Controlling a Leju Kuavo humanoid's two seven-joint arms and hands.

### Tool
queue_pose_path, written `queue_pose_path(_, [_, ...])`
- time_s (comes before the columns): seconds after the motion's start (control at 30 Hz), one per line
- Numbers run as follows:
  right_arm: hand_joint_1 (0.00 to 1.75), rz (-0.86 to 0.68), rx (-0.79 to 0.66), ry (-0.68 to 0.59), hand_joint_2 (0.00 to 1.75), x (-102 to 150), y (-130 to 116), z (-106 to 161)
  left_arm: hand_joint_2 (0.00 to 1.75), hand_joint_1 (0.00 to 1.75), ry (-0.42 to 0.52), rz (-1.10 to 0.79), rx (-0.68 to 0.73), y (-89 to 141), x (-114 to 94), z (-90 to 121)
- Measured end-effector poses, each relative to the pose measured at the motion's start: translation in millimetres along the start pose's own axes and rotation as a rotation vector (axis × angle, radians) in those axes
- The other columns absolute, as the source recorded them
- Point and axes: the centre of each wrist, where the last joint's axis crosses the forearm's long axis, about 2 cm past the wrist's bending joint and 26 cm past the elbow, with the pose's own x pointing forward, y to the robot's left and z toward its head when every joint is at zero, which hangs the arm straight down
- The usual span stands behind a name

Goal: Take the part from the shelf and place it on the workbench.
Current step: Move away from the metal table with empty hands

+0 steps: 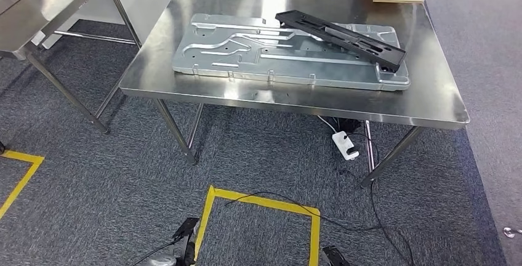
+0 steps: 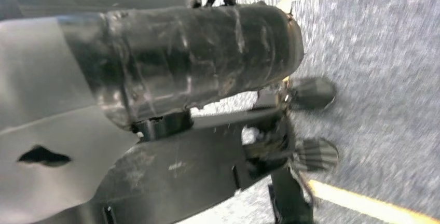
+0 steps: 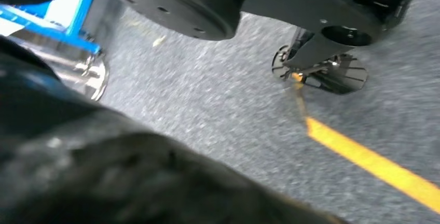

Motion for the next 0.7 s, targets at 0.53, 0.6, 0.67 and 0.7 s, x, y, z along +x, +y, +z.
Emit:
queue_pose_path(0.53, [0.00, 0.233, 0.018, 0.022, 0.00, -4, 13, 3, 0.00, 0.00, -0.029, -0.032, 0.007, -11, 15, 6])
queue_pose_path(0.6, [0.00, 0.243, 0.024, 0.032, 0.00, -5, 14, 3, 0.00, 0.00, -0.033, -0.031, 0.008, -11, 17, 6])
queue_pose_path(0.67, [0.00, 0.251, 0.028, 0.037, 0.00, -7, 14, 3, 0.00, 0.00, -0.039, -0.029, 0.008, -12, 20, 7])
queue_pose_path(0.7, [0.00, 0.253, 0.029, 0.039, 0.00, -7, 14, 3, 0.00, 0.00, -0.041, -0.029, 0.008, -12, 20, 7])
